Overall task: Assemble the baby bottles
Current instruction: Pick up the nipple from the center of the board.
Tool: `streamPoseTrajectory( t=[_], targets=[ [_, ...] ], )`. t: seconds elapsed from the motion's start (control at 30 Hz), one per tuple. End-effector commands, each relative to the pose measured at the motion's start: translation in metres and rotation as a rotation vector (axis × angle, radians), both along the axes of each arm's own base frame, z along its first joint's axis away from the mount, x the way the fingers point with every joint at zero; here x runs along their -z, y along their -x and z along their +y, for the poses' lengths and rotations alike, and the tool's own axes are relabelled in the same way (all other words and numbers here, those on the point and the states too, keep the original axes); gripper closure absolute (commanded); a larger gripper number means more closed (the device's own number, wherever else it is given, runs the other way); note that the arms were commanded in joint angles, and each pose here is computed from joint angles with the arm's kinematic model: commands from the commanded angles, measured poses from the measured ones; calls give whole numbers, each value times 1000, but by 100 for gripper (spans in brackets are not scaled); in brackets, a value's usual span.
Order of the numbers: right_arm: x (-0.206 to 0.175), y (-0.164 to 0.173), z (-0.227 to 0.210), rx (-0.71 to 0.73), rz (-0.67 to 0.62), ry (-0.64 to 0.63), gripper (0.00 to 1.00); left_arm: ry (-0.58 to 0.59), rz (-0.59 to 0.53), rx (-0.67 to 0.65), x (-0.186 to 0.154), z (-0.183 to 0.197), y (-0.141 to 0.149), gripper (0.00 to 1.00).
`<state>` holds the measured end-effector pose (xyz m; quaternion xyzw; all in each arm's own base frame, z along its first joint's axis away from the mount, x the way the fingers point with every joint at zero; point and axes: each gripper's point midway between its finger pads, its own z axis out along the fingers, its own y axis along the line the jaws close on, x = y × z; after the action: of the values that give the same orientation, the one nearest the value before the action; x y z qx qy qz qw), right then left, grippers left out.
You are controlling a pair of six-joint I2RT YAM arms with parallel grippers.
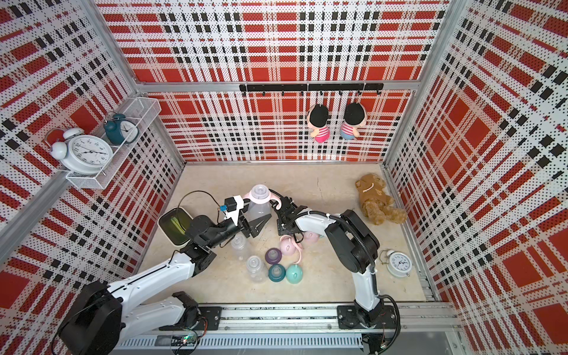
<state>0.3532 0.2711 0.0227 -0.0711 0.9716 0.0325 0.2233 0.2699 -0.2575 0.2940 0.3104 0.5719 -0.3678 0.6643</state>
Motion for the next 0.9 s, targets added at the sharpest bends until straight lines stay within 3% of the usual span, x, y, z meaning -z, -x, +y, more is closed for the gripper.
streamPoseTrajectory(
  t=[0.0, 0.17, 0.33, 0.6, 0.87],
  targets=[
    [15, 10, -10, -9, 46, 72, 28, 16, -41, -5, -13, 0, 2, 100],
    [5, 4, -7, -26, 14, 62, 33, 14, -36, -12, -11, 1, -1, 100],
    [-31, -11, -5, -48, -57, 6, 35, 49, -36, 12, -20, 5, -1, 100],
    [-71, -26, -33, -41, -103, -10, 37, 71, -57, 5, -23, 13, 1, 100],
    [-114, -19, -53, -69, -134, -34, 38, 64, -55, 13, -9, 14, -4, 100]
  ],
)
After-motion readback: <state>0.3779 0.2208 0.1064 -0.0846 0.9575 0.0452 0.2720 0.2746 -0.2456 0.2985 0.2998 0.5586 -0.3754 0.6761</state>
